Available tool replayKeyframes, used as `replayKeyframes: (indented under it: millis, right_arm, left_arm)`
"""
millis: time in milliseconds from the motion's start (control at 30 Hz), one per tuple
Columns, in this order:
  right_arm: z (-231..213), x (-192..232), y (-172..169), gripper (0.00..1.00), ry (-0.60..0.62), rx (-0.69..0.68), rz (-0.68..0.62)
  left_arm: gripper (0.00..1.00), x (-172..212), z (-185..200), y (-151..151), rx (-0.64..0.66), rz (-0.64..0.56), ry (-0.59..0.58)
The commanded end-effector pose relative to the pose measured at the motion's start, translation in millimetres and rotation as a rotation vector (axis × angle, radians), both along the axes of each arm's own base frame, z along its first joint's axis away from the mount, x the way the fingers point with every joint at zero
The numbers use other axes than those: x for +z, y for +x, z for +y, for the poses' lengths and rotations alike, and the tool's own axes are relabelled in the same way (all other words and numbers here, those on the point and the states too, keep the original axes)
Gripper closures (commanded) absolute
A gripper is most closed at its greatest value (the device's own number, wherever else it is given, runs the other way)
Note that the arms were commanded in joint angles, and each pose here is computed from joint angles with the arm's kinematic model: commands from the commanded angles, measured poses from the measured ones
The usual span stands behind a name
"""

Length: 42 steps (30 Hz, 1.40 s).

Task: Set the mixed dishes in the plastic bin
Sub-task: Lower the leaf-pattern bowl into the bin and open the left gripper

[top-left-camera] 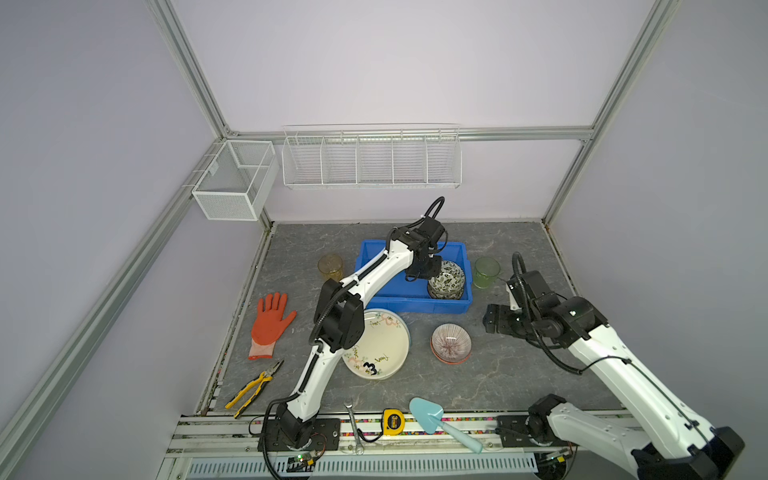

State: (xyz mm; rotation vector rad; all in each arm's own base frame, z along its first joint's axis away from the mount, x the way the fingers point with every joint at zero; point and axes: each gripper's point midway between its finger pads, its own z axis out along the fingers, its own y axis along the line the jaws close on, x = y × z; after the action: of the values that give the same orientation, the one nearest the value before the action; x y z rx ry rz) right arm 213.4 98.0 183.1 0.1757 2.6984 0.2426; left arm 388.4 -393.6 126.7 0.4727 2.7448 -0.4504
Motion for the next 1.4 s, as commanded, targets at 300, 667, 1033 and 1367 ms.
replayKeyframes:
  millis: [300, 667, 1033, 1367]
  right_arm:
    - [1.3, -10.3, 0.4, 0.09, 0.009, -0.013, 0.026]
    - [1.9, -12.0, 0.1, 0.09, 0.011, -0.012, 0.031]
    - [1.4, -10.9, -0.6, 0.09, 0.014, -0.015, 0.028]
    - [2.7, -8.8, -1.5, 0.08, 0.026, -0.010, 0.024]
  left_arm:
    - [0.92, -8.8, -4.2, 3.3, 0.043, 0.009, -0.042]
    - [0.64, -0.8, -13.1, 0.4, 0.038, 0.029, -0.101]
    - [0.57, 21.3, -4.7, -1.8, 0.052, 0.003, -0.092]
    - [0.52, 30.4, 4.9, -6.5, 0.063, -0.002, -0.074]
